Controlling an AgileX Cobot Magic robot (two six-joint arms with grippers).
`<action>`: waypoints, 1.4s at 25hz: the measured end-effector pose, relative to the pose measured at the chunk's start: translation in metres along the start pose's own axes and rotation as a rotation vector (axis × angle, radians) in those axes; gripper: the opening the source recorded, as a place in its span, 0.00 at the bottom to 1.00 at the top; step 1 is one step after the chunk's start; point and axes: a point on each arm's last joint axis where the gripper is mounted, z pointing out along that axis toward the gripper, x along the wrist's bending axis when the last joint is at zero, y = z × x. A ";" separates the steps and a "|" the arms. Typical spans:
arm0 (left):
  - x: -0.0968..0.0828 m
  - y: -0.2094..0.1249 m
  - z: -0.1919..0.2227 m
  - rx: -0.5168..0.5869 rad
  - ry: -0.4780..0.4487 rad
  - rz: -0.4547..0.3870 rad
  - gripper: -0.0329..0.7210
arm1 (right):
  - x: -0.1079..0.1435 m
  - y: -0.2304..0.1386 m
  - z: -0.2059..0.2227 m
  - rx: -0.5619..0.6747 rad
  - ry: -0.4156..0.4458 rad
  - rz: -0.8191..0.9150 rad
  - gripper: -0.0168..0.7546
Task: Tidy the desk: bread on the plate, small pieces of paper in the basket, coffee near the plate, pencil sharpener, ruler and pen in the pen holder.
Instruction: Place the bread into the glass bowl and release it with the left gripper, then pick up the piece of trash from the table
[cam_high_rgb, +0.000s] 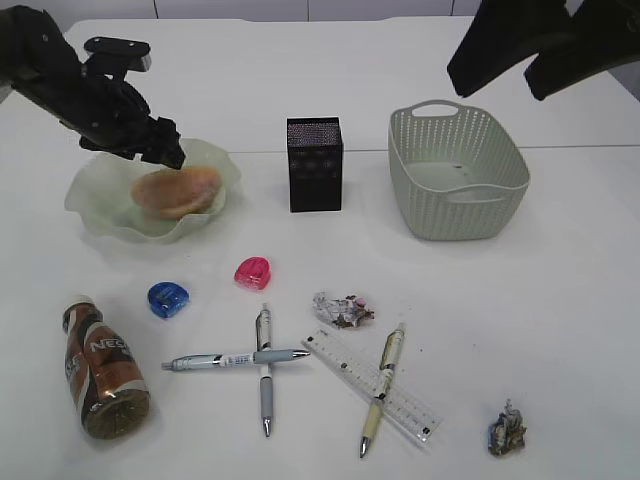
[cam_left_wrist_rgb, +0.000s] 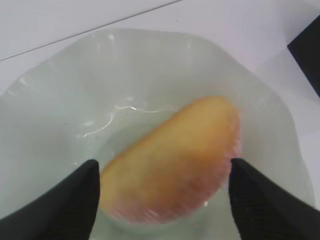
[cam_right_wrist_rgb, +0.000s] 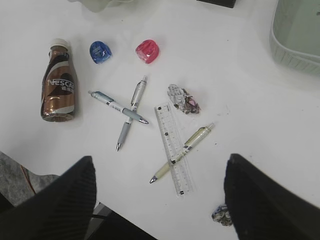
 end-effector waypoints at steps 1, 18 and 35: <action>0.000 0.002 -0.002 0.008 0.003 0.016 0.82 | 0.000 0.000 0.000 0.000 0.000 0.000 0.78; 0.008 0.042 -0.087 0.295 0.145 -0.115 0.77 | 0.000 0.000 0.000 0.000 0.000 0.000 0.78; -0.041 0.027 -0.225 0.156 0.020 -0.141 0.73 | 0.002 -0.021 -0.025 -0.041 -0.077 0.102 0.78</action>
